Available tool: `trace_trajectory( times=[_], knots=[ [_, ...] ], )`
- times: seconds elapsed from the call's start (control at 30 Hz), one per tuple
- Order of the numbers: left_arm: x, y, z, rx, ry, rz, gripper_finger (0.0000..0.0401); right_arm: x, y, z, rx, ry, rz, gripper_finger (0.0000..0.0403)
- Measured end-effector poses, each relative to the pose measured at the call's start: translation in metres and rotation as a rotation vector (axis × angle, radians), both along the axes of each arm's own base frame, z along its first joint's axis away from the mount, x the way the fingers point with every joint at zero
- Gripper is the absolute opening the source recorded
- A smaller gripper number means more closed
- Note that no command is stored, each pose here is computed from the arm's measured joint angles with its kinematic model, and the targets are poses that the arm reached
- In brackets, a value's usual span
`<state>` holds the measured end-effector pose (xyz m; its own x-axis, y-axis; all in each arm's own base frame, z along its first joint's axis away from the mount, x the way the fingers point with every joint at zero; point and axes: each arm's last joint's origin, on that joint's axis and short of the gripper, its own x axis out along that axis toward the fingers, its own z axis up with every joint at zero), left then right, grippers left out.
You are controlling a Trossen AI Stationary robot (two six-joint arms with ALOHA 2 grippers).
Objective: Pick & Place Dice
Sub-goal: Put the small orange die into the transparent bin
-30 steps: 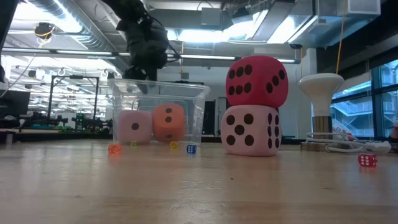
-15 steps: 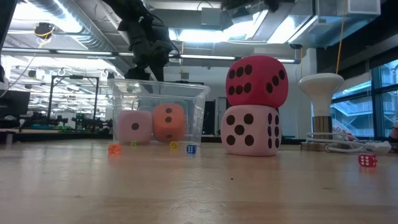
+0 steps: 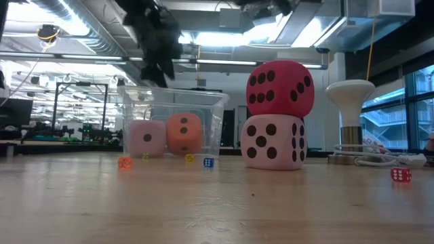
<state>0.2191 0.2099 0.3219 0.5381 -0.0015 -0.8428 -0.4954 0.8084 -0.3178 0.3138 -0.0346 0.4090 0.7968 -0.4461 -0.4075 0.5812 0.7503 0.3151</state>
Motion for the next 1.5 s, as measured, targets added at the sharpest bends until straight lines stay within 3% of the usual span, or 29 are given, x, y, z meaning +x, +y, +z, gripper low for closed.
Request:
trace_trajectory(
  times=[0.13,0.3,0.4,0.63,0.83,1.0,1.13,1.37,1.5],
  knots=[
    [-0.007,-0.038,0.027,0.132,-0.054,-0.254,0.0237,-0.035,0.017,0.018,0.001,0.014,0.053,0.0005],
    [-0.002,-0.096,0.049,0.414,0.037,-0.480,0.0225,-0.071,0.039,0.036,0.000,-0.007,0.136,0.0005],
    [0.006,-0.130,0.054,0.508,0.045,-0.594,0.0224,-0.085,0.049,0.042,-0.006,-0.031,0.173,0.0003],
    [0.036,-0.195,0.043,0.494,0.016,-0.817,0.0234,-0.096,0.066,0.047,-0.028,-0.047,0.207,0.0003],
    [0.072,-0.226,0.007,0.439,0.111,-0.950,0.0246,-0.098,0.078,0.046,-0.030,-0.034,0.256,0.0003],
    [0.095,-0.231,-0.025,0.320,0.219,-0.875,0.0247,-0.104,0.090,0.041,-0.045,0.017,0.277,0.0003],
    [0.097,-0.223,-0.045,0.224,0.167,-0.835,0.0233,-0.116,0.099,0.030,-0.065,0.108,0.198,0.0002],
    [0.069,-0.220,-0.057,0.238,0.021,-0.720,0.0210,-0.142,0.110,0.006,-0.014,0.131,0.143,0.0002],
    [0.054,-0.223,-0.056,0.264,-0.107,-0.663,0.0206,-0.162,0.106,-0.023,0.041,0.118,0.125,0.0002]
  ],
)
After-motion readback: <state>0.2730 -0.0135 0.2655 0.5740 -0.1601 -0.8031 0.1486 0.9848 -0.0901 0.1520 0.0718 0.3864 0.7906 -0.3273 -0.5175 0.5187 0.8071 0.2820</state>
